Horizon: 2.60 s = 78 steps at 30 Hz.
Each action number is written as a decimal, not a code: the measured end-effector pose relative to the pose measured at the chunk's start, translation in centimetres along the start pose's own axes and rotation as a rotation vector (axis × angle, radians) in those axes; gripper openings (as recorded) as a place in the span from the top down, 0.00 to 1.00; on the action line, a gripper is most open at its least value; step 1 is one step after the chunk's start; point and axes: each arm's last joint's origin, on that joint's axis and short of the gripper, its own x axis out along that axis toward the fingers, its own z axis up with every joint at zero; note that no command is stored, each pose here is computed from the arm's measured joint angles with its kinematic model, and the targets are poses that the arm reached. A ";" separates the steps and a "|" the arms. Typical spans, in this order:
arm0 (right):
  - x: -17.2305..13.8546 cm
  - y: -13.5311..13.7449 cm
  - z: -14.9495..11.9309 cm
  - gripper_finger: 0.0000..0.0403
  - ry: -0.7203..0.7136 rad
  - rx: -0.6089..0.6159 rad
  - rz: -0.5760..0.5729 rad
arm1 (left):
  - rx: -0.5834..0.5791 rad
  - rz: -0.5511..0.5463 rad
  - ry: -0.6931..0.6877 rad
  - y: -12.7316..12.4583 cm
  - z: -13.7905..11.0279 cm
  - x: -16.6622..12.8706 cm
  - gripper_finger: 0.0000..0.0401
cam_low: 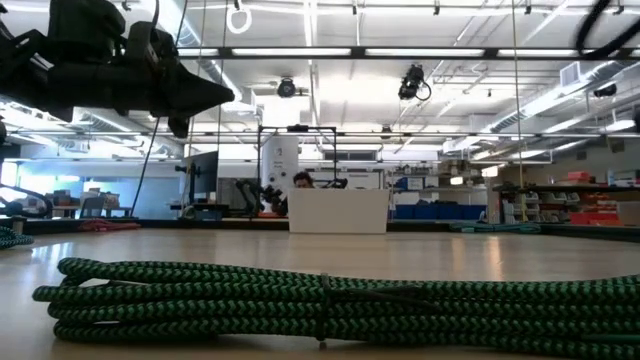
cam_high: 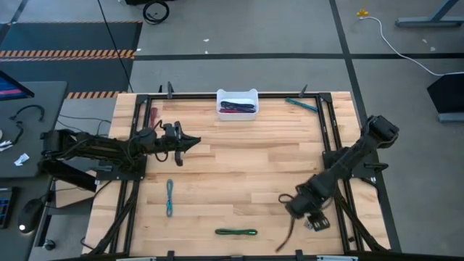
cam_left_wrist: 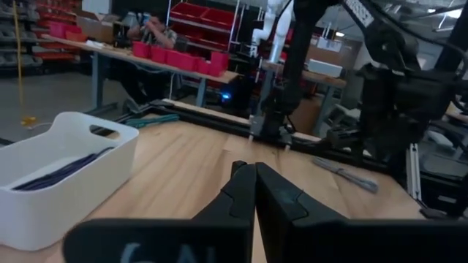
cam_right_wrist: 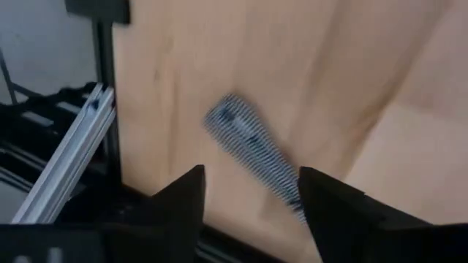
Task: Pick and place USB-C Cables
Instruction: Put the white charger cable into the white bin
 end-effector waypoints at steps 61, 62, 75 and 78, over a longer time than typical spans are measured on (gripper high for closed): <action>-2.8 -14.6 3.0 0.95 -1.749 -0.174 -0.707 | 0.275 -0.175 0.043 -4.0 1.2 2.3 0.90; -3.4 -14.9 3.5 0.95 -1.788 -0.215 -0.714 | 0.283 -0.177 0.053 -4.0 1.0 2.6 0.87; -7.2 -17.8 9.6 0.95 -1.941 -0.376 -0.693 | 0.298 -0.168 0.135 -4.9 0.2 9.3 0.32; -7.5 -17.7 9.6 0.95 -1.953 -0.389 -0.687 | 0.307 -0.156 0.137 -5.0 0.1 10.8 0.29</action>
